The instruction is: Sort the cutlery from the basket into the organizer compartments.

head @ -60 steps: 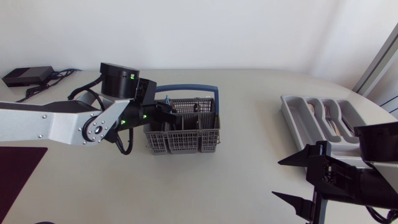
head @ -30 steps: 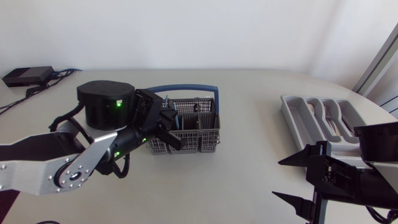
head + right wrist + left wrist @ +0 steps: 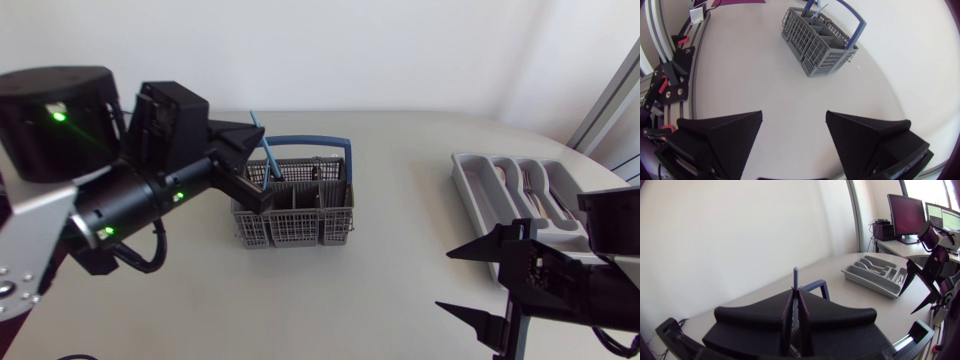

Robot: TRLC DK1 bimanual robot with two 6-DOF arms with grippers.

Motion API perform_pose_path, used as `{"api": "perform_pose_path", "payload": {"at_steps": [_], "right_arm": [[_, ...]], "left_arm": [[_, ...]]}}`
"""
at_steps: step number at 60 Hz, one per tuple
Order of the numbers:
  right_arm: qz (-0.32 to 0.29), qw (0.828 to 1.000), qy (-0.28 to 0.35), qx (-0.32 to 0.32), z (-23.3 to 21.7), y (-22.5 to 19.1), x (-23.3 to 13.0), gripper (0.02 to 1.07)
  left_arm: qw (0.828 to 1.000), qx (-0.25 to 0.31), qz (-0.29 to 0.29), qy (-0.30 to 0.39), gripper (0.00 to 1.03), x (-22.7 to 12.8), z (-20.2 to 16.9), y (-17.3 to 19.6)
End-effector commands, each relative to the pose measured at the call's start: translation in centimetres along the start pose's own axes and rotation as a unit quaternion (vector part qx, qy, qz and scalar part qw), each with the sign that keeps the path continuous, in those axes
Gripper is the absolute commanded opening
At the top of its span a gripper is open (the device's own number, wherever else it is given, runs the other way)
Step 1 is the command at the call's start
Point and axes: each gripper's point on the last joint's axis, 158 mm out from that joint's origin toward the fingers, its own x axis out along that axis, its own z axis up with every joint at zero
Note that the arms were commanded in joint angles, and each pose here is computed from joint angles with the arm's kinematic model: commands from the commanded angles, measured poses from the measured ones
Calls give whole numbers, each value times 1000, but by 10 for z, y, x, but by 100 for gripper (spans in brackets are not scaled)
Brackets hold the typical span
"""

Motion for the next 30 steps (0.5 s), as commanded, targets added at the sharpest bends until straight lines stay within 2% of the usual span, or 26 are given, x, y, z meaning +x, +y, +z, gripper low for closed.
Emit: {"api": "perform_pose_path", "payload": {"at_steps": [1,17,30], "right_arm": [[-14,1000,-25,10,25,-7,-14,93],[-23,995,-95,38,90,-21,-39,93],[-3,991,-116,67,123,-31,-36,93]], "left_arm": [[999,-3,7,-40,3,-17,43,13],[994,-70,-84,-8,3,-25,56,-8],[973,-126,-187,50,3,-6,45,-39]]}}
